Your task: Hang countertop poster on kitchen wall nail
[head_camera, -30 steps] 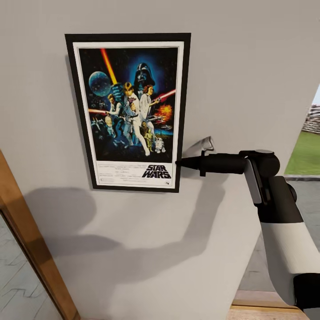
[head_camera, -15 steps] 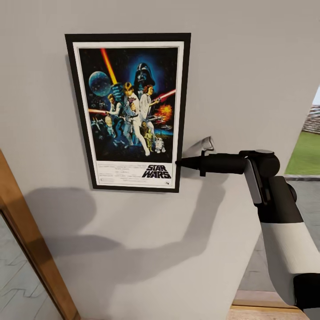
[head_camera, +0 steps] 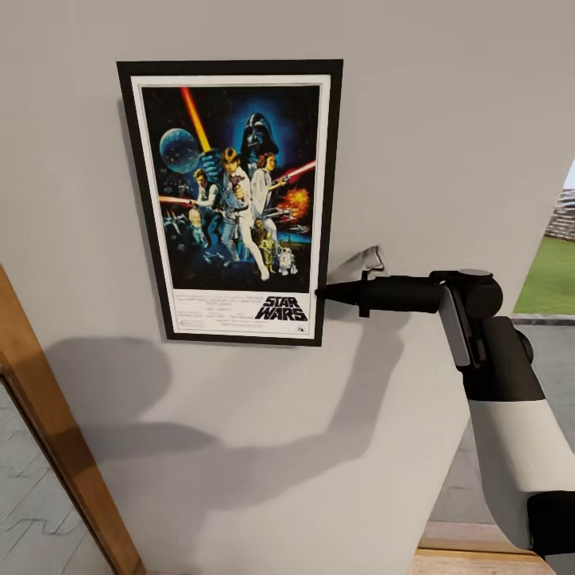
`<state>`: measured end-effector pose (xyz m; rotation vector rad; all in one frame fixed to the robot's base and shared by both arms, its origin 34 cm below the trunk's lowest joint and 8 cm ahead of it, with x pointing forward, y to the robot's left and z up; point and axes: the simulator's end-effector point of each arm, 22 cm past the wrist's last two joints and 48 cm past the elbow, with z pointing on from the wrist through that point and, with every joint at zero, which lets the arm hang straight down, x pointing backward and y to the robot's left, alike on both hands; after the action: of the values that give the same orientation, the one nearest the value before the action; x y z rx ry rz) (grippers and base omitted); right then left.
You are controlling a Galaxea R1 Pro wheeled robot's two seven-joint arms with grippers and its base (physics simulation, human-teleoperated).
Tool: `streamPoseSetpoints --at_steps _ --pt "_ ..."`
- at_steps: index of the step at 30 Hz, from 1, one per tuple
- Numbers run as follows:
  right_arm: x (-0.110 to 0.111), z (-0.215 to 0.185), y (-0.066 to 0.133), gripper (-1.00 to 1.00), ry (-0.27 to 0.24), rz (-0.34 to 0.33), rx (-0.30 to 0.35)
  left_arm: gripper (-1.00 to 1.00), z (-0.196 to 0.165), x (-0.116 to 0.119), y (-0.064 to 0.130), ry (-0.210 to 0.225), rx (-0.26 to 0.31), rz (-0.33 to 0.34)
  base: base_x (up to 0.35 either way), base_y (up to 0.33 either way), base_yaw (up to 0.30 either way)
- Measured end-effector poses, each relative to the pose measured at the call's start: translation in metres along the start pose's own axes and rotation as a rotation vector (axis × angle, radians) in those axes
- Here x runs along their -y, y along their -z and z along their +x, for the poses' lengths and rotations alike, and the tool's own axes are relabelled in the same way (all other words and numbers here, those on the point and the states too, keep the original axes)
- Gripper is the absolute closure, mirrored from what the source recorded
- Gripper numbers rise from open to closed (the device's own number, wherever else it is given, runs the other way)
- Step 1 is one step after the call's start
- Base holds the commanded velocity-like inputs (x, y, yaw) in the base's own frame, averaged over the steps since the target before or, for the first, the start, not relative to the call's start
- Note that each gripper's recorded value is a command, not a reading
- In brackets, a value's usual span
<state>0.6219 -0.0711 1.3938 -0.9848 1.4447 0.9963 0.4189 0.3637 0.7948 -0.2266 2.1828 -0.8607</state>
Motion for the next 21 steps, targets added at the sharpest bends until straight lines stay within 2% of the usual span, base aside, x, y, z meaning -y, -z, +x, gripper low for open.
streamPoseSetpoints --at_steps 10,21 --pt "-0.0001 0.0001 0.0001 1.00 0.000 -0.001 0.000 -1.00 -0.0001 -0.0001 -0.0001 0.000 0.000 0.000 0.000 0.062 0.000" --pt "-0.0044 -0.0037 0.0007 1.00 0.013 -0.005 0.006 -1.00 0.0001 -0.0001 0.0000 0.000 0.000 0.000 0.000 0.007 0.000"
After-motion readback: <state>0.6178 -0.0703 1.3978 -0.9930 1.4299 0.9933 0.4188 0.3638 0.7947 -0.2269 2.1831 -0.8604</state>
